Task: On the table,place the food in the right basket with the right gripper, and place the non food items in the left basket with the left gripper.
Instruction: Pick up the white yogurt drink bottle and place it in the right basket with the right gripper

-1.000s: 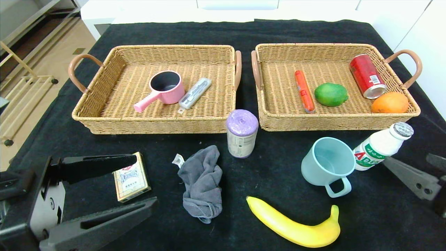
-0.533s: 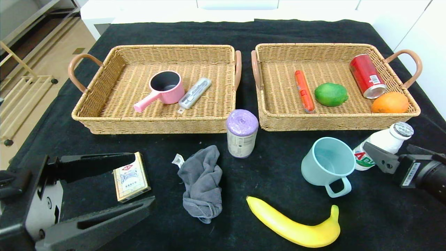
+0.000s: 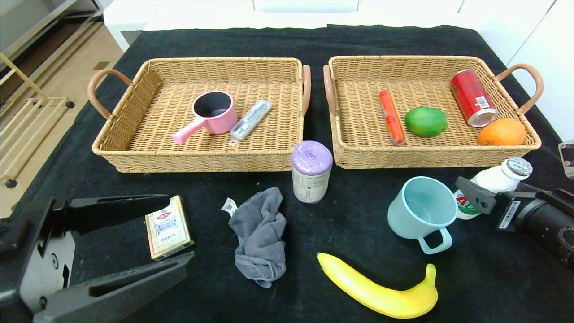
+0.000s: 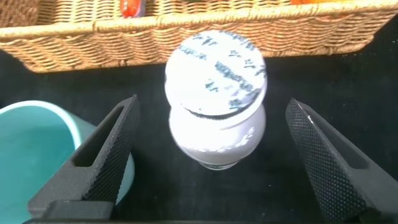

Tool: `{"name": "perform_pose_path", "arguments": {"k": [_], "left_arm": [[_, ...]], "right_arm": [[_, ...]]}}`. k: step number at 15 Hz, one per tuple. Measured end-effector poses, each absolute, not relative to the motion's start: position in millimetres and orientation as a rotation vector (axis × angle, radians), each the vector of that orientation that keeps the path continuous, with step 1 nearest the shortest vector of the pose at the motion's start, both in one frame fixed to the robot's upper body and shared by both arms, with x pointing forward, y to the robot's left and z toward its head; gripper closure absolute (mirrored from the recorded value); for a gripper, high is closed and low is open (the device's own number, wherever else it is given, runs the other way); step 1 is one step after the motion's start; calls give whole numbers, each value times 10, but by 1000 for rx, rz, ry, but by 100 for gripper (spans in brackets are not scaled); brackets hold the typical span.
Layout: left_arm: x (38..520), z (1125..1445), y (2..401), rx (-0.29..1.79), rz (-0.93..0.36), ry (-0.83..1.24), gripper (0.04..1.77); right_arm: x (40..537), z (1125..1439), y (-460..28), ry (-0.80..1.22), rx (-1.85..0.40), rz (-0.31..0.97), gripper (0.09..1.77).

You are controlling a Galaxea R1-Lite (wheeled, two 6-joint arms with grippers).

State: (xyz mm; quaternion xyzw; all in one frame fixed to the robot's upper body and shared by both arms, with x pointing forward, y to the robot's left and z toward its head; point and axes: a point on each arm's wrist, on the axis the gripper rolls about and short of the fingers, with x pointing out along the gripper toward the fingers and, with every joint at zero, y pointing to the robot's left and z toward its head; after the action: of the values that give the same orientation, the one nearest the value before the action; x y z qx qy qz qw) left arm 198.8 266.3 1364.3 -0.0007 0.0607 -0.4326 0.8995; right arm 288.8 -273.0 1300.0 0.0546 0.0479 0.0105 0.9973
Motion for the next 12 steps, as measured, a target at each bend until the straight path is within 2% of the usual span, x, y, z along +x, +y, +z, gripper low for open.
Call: {"name": "perform_pose_path", "arguments": {"k": [2, 6, 7, 9, 12], "left_arm": [[1987, 13643, 2664, 1, -896, 125, 9], [1986, 13638, 2664, 3, -896, 126, 9], [1986, 13636, 2664, 4, -896, 126, 9], [1986, 13632, 2664, 3, -897, 128, 9], [1986, 13628, 2663, 5, -898, 128, 9]], "right_arm": [[2897, 12999, -2741, 96, 108, 15, 15], [2902, 12988, -2744, 101, 105, 14, 76], [2902, 12988, -2744, 101, 105, 14, 87], [2899, 12982, -2744, 103, 102, 16, 95], [2895, 12974, -2746, 106, 97, 17, 97]]}}
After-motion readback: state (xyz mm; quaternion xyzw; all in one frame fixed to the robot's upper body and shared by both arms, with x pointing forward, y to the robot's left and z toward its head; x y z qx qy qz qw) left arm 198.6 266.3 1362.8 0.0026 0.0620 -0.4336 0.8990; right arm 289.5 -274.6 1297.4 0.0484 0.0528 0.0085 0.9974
